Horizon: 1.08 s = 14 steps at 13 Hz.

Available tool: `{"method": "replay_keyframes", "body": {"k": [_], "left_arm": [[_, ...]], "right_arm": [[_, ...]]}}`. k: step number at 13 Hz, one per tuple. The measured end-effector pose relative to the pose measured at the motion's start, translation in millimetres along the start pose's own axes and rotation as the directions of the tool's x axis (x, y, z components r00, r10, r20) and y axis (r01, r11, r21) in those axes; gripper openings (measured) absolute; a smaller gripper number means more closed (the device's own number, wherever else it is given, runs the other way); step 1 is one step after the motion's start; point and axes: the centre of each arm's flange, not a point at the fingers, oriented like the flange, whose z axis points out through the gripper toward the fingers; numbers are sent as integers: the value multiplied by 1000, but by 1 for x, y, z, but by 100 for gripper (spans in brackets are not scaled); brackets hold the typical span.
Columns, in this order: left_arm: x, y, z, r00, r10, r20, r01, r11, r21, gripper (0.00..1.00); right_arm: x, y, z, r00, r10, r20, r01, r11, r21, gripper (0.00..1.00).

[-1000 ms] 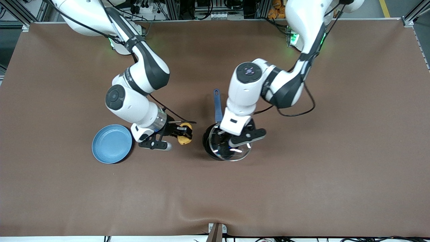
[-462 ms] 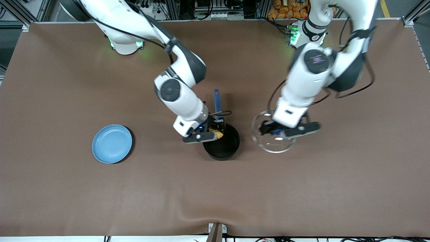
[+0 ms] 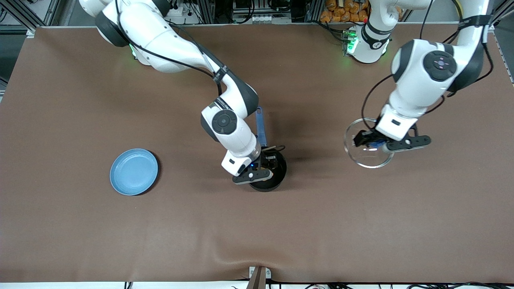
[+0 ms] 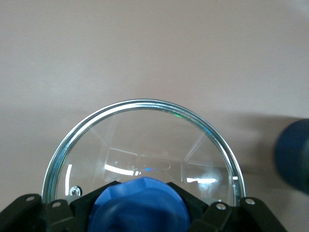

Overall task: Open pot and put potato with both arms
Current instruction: 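Set the lid down with the left gripper while the right gripper drops the potato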

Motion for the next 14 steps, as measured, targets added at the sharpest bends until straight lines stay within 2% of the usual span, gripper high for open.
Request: {"method": "replay_keyframes", "body": {"k": [4, 9, 13, 14], "left_arm": [[13, -62, 45, 999, 13, 47, -14, 999, 29, 43], [20, -64, 125, 1000, 13, 19, -13, 1000, 28, 43], [21, -64, 160, 1000, 15, -11, -15, 1000, 22, 43], [20, -64, 169, 1000, 16, -17, -15, 1000, 21, 43]], "right_arm": [[-25, -17, 38, 998, -53, 20, 54, 997, -45, 59], [-36, -23, 57, 996, -85, 14, 86, 993, -78, 59], [-33, -21, 56, 997, -83, 9, 83, 993, -82, 59], [-30, -17, 55, 997, -80, 5, 80, 993, -88, 66]]}}
